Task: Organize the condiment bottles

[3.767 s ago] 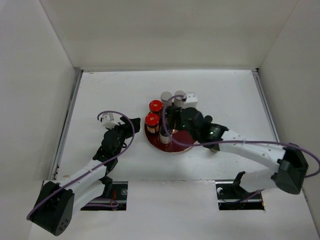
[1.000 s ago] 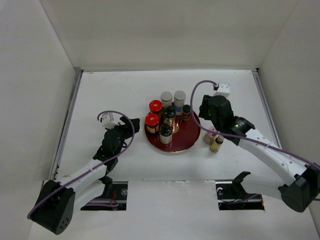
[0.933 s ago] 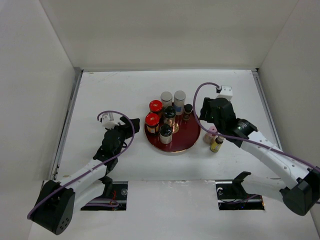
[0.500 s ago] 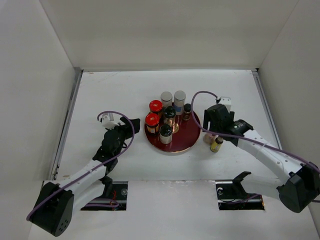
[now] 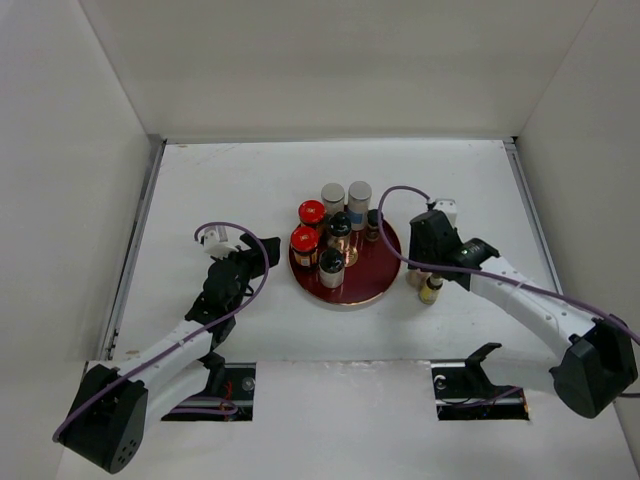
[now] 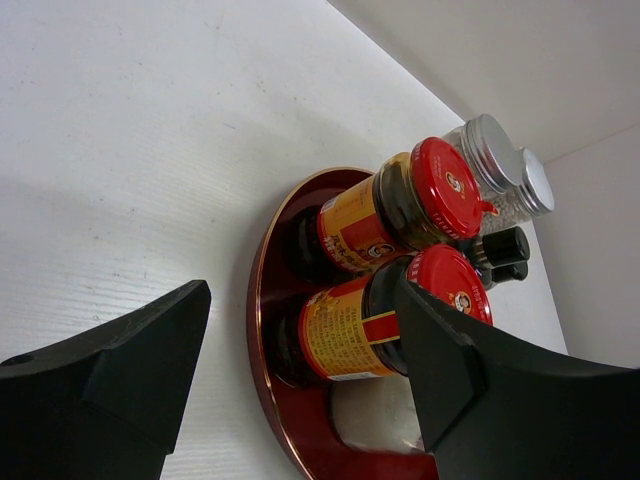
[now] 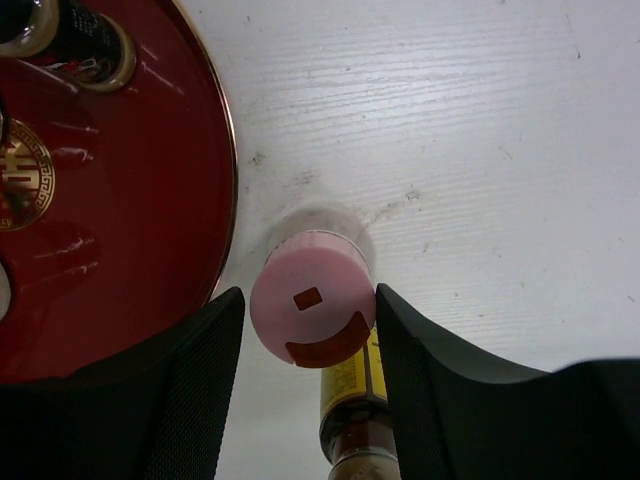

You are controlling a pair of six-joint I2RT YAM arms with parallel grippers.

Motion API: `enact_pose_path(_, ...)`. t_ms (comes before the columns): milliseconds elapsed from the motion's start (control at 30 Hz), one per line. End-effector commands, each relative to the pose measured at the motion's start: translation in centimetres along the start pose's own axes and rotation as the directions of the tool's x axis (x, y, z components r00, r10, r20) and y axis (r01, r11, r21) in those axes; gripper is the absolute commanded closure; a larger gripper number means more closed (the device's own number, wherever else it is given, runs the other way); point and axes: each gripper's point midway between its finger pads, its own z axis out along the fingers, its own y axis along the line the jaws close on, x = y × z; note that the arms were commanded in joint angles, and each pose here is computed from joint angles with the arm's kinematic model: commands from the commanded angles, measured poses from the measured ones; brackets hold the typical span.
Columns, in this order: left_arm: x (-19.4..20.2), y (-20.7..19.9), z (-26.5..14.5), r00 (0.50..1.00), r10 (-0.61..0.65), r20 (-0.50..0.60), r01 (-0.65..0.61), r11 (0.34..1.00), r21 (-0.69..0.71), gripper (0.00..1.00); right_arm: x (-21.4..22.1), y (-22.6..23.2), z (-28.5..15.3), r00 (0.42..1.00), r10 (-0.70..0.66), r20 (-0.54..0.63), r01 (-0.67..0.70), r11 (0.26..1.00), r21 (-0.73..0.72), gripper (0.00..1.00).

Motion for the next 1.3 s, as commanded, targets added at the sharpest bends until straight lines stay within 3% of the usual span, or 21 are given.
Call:
enact_pose_path(0,-0.6,-0.6,0.0,1.0,-0.019,0.024,0.019,0.999,0.026,0.26,-0.7,0.5,0.5,0.999,0.037,0.018,-0.037,0.999,-0.015,0.42)
enact_pose_path(67,-0.6,-0.6,0.0,1.0,-0.019,0.023,0.019,0.999,0.027,0.26,-0.6,0.7,0.8,0.999,0.03,0.013,-0.03,0.999,-0.011,0.43)
enact_pose_path(167,-1.1,-0.7,-0.1,0.999,-0.024,0.038,0.022,0.999,0.028,0.26,-1.0,0.6,0.9,0.999,0.034,0.028,-0.034,0.999,-0.004,0.51)
enact_pose_path(400,-1.1,-0.6,-0.1,0.999,-0.024,0.041,0.023,0.999,0.026,0.26,-5.9,-1.0,-1.1,0.97,0.114,0.214,-0.122,0.992,0.021,0.55)
enact_pose_path(633,-0.9,-0.4,0.1,0.999,-0.023,0.037,0.022,1.0,0.017,0.26,-11.4,0.4,-4.9,0.915,0.173,0.364,-0.146,0.984,-0.101,0.55)
enact_pose_path(1000,-0.6,-0.2,0.2,0.999,-0.019,0.026,0.018,1.0,0.013,0.26,-10.3,13.1,-2.8,0.956,0.057,0.289,0.035,0.952,-0.303,0.56)
enact_pose_path(1267,-0.9,-0.1,0.1,0.999,-0.021,0.038,0.02,1.0,0.01,0.26,-9.1,16.0,-0.1,0.969,-0.028,0.244,0.098,0.955,-0.28,0.54)
